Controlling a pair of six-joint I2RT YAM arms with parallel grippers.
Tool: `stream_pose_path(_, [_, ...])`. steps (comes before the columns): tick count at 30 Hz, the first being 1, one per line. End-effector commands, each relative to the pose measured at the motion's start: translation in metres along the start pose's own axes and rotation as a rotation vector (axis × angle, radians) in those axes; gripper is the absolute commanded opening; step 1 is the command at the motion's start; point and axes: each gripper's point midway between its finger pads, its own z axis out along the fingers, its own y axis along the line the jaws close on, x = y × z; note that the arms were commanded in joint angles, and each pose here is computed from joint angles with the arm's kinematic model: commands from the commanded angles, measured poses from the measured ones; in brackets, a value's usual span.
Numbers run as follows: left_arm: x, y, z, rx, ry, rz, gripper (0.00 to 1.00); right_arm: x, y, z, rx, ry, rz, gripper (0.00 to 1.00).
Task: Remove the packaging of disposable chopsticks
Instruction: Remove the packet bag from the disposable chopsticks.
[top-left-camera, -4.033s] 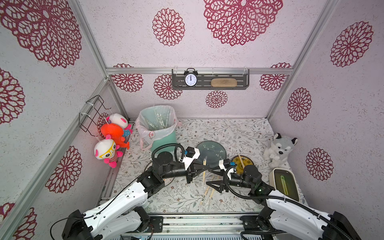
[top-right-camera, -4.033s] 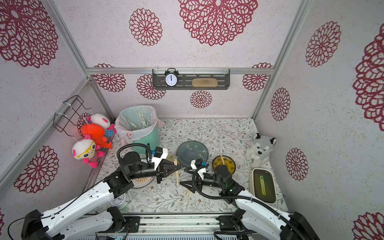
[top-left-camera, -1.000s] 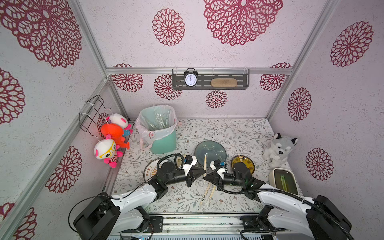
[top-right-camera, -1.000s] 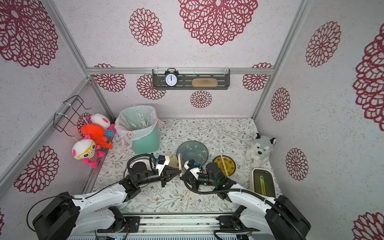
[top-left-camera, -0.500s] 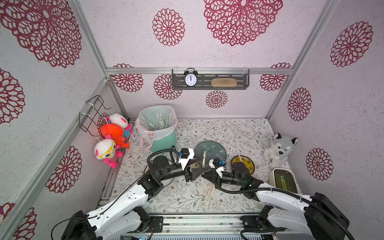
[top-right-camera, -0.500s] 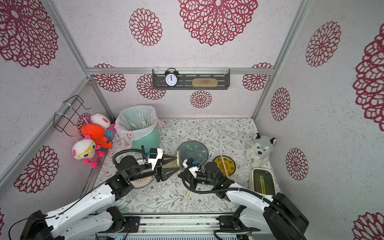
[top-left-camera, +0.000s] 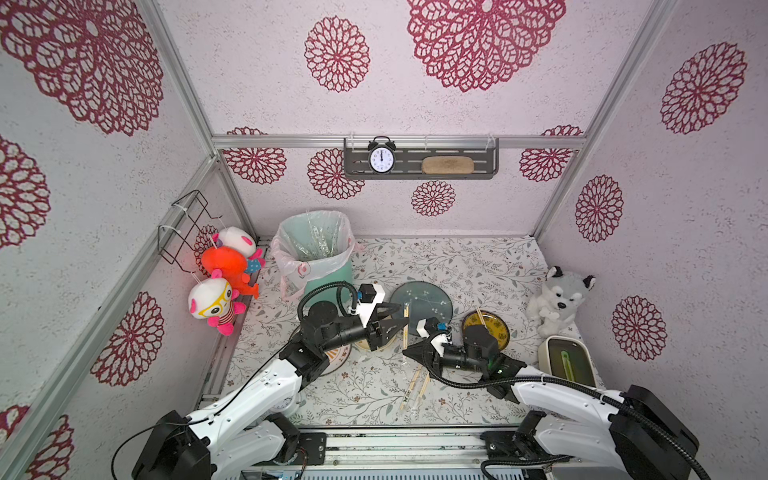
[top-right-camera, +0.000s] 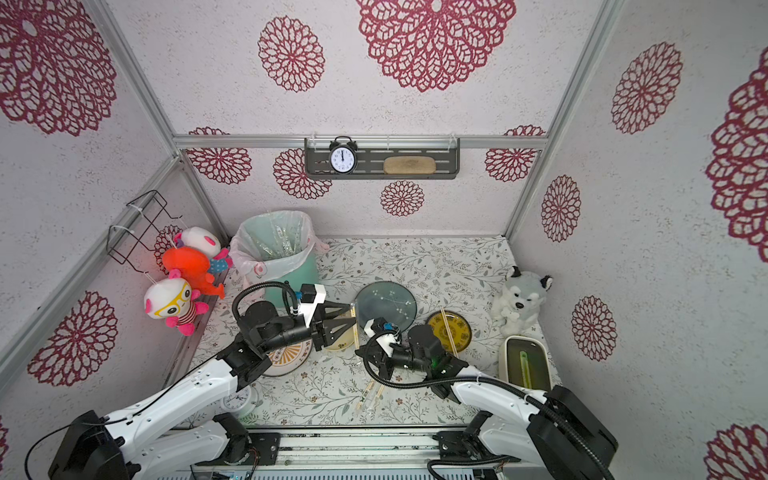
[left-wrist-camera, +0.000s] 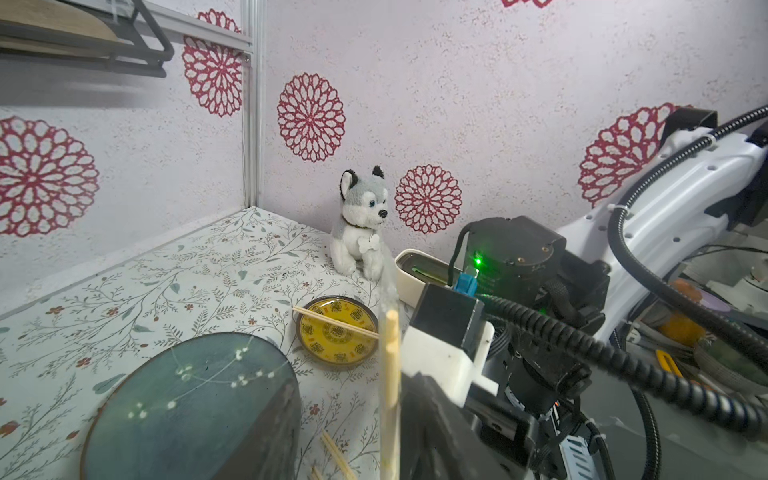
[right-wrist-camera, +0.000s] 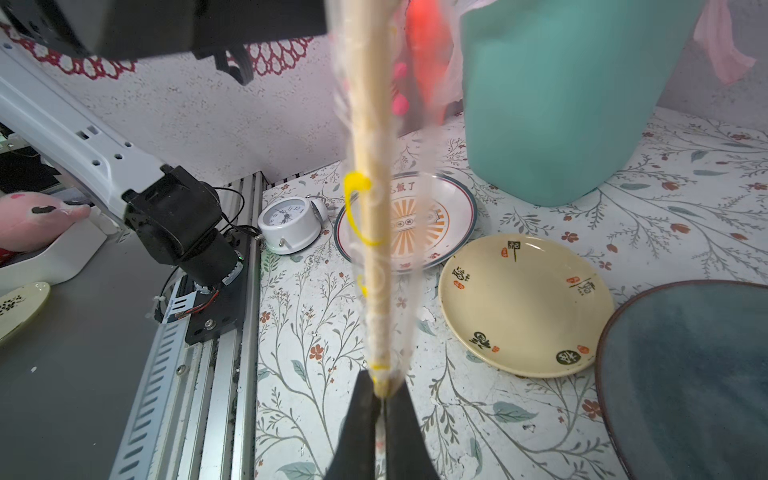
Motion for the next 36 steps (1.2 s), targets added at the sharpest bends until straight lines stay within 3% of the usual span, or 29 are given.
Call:
stream_pose_path(1, [-0.004, -0.013, 0.001, 0.081, -0.033, 0.018, 0.40, -0.017, 0.000, 0.003, 0.009, -0.037, -0.051, 0.00])
stream_pose_path(5, [0.002, -0.012, 0.003, 0.089, -0.024, 0.015, 0.29, -0.012, -0.005, 0.006, 0.021, -0.025, -0.052, 0.00])
stream_pose_path(7, [0.005, -0.012, 0.005, 0.100, -0.014, 0.014, 0.12, -0.011, -0.007, 0.008, 0.029, -0.020, -0.051, 0.00])
stream_pose_path(8, [0.008, -0.013, 0.006, 0.108, -0.007, 0.017, 0.10, -0.011, -0.008, 0.010, 0.028, -0.016, -0.051, 0.00])
stream_pose_path(15, [0.023, -0.009, 0.012, 0.119, 0.015, -0.003, 0.16, -0.004, -0.012, 0.015, 0.034, 0.012, -0.050, 0.00])
stream_pose_path(18, [0.024, -0.007, 0.014, 0.116, 0.011, -0.008, 0.41, -0.002, -0.014, 0.016, 0.045, 0.018, -0.051, 0.00])
stream_pose_path(19, [0.024, -0.006, 0.014, 0.106, 0.008, 0.000, 0.41, -0.002, -0.014, 0.017, 0.045, 0.019, -0.051, 0.00])
stream_pose_path(24, [0.015, -0.004, 0.009, 0.086, -0.044, 0.015, 0.33, 0.001, -0.014, 0.015, 0.048, 0.020, -0.048, 0.00])
stream_pose_path(27, [0.010, -0.004, 0.004, 0.074, -0.085, 0.023, 0.21, 0.001, -0.013, 0.014, 0.048, 0.014, -0.050, 0.00])
stream_pose_path(34, [0.014, -0.007, 0.006, 0.101, -0.088, 0.002, 0.02, -0.003, -0.011, 0.010, 0.044, -0.002, -0.055, 0.00])
stream_pose_path(36, [0.018, -0.006, 0.006, 0.103, -0.083, -0.010, 0.00, -0.004, -0.011, 0.009, 0.046, -0.008, -0.056, 0.00])
